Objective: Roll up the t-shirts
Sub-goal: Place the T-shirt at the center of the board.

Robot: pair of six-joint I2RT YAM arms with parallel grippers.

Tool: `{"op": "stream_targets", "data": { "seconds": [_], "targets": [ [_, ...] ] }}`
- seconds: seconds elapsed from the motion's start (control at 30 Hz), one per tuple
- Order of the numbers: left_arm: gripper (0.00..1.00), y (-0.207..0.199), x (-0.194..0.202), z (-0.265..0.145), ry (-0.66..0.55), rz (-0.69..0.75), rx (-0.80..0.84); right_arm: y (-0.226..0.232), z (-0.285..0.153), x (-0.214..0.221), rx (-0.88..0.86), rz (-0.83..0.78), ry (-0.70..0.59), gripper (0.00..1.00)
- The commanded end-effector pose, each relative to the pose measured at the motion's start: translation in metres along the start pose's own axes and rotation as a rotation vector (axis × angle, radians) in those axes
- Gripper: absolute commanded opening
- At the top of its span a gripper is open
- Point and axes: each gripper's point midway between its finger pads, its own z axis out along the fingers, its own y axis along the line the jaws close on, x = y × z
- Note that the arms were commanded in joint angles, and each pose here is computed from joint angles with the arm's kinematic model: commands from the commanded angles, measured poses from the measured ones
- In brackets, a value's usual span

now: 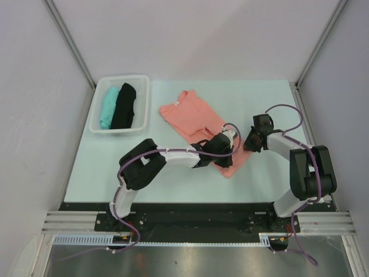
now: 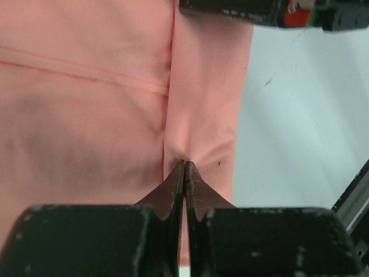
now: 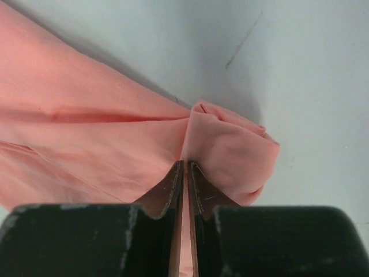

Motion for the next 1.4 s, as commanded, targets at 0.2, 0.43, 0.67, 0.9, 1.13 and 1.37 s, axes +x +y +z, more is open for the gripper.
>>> {"op": "stream_targets", "data": {
  "seconds": [0.2, 0.43, 0.67, 0.9, 1.13, 1.37],
  "targets": [
    [0.06, -0.004, 0.042, -0.018, 0.067, 0.072, -0.055, -0.010, 0.012, 0.001, 0.029, -0.027, 0.009, 0.11],
    [0.10, 0.001, 0.035, -0.031, 0.038, 0.144, -0.127, -0.013, 0.018, 0.003, 0.031, -0.027, 0.024, 0.11],
    [0.16, 0.001, 0.030, -0.044, 0.017, 0.213, -0.173, -0.018, 0.022, 0.006, 0.046, -0.028, 0.040, 0.11],
    [0.31, -0.013, 0.006, -0.059, -0.049, 0.290, -0.197, -0.018, 0.022, 0.006, 0.044, -0.027, 0.038, 0.11],
    [0.39, -0.028, 0.002, -0.062, -0.065, 0.374, -0.222, -0.018, 0.023, 0.005, 0.043, -0.028, 0.034, 0.11],
    [0.50, -0.045, -0.008, -0.062, -0.089, 0.441, -0.223, -0.021, 0.027, 0.006, 0.051, -0.023, 0.040, 0.11]
  ]
}}
